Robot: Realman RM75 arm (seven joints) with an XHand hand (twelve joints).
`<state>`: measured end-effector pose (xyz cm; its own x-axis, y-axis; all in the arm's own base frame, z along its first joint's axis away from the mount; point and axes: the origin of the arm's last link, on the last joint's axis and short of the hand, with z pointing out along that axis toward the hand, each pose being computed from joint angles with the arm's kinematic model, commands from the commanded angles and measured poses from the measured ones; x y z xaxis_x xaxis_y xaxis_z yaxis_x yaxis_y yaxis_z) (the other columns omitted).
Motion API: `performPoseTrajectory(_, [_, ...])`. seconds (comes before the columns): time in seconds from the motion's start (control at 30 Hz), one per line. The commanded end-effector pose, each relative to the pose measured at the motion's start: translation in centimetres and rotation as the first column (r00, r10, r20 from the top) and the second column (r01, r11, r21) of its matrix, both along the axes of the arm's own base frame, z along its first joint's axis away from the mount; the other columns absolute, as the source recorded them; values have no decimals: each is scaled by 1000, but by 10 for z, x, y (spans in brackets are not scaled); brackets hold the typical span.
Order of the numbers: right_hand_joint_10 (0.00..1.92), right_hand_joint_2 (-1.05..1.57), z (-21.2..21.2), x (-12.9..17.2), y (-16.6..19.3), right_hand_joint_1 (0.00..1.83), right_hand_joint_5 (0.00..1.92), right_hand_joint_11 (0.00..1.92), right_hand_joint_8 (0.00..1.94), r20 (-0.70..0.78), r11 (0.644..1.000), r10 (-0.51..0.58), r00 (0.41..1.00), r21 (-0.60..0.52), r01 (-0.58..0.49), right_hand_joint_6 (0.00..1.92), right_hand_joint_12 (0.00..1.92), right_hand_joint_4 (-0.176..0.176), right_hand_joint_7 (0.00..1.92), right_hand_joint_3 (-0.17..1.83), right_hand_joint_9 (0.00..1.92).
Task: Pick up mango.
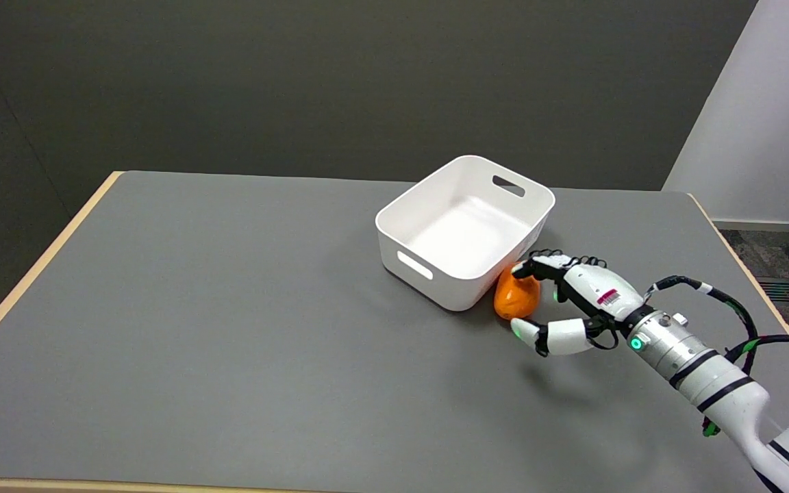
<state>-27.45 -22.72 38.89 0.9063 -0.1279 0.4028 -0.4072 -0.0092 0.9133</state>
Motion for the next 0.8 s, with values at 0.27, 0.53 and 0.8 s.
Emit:
performPoseTrajectory(0.27, [1921, 1021, 1, 41, 9, 1260, 258, 509, 1941, -226, 996, 78, 971, -23, -85, 723, 1921, -10, 559, 798, 551])
performPoseTrajectory(0.53, [1921, 997, 11, 56, 13, 1266, 303, 588, 1941, -263, 992, 96, 960, -57, -115, 633, 1921, 18, 575, 837, 559])
performPoseTrajectory(0.8, [1921, 1017, 4, 43, 6, 1262, 361, 676, 1941, -284, 998, 28, 958, -39, -40, 631, 1921, 44, 560, 804, 513])
